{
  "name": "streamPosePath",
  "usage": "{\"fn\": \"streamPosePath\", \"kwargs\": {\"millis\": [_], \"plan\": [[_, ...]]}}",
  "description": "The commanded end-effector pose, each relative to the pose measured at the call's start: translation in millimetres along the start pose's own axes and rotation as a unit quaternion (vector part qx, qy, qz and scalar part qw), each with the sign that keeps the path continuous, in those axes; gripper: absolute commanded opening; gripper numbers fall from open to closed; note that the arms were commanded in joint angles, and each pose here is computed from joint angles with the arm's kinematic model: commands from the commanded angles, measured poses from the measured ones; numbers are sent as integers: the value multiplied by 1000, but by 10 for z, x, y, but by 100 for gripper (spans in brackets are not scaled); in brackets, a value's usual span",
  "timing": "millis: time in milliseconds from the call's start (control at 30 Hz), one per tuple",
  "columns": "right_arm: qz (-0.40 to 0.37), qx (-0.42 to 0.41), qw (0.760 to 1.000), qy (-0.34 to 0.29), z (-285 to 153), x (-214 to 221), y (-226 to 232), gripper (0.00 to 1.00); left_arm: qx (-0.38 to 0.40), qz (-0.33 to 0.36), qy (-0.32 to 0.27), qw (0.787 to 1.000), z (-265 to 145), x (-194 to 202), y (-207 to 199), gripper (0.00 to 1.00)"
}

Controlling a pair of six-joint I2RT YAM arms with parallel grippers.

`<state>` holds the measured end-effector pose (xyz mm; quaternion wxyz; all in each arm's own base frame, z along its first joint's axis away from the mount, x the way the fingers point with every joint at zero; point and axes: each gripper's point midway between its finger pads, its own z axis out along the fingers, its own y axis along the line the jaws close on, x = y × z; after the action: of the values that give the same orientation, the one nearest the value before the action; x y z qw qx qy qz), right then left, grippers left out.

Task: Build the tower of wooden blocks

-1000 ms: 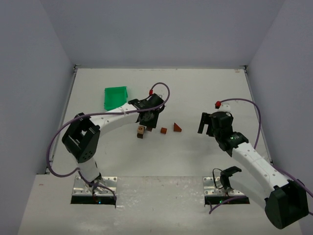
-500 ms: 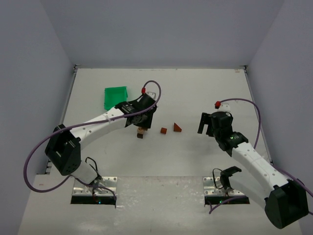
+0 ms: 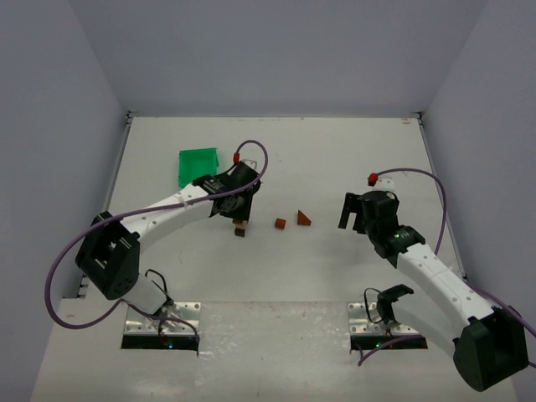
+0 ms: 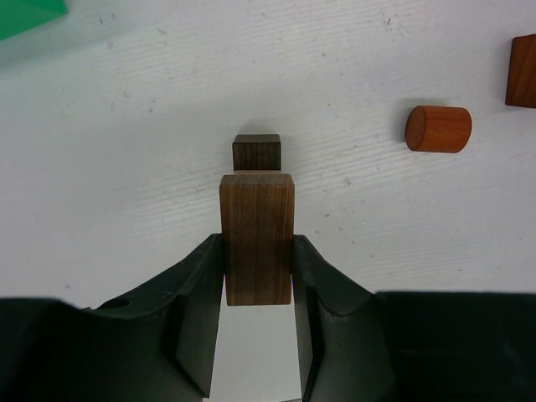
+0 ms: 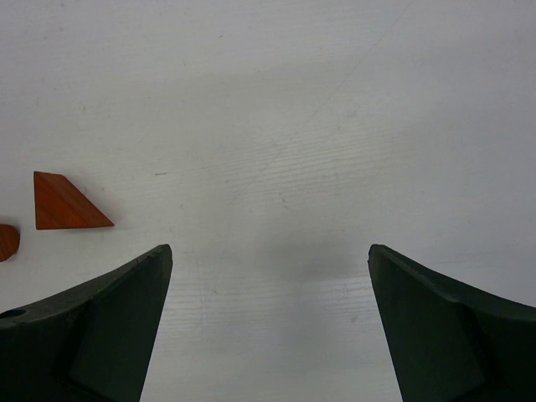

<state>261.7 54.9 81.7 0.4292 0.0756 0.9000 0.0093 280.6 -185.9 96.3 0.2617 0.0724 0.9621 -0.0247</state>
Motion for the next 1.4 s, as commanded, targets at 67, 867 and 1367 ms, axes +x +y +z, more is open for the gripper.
{"fn": "streamPosePath", "kwargs": {"millis": [67,867,1367], "plan": [[11,9,1000,-27,-14,-203,-2,99,10,-2,-23,1000,-5,-106,9,0],[7,28,999,-35,-17,-220,-77,99,1,2,-2,1000,168,-36,8,3],[8,30,999,-39,-33,-230,-91,99,-5,4,5,1000,210,-20,10,6]]}}
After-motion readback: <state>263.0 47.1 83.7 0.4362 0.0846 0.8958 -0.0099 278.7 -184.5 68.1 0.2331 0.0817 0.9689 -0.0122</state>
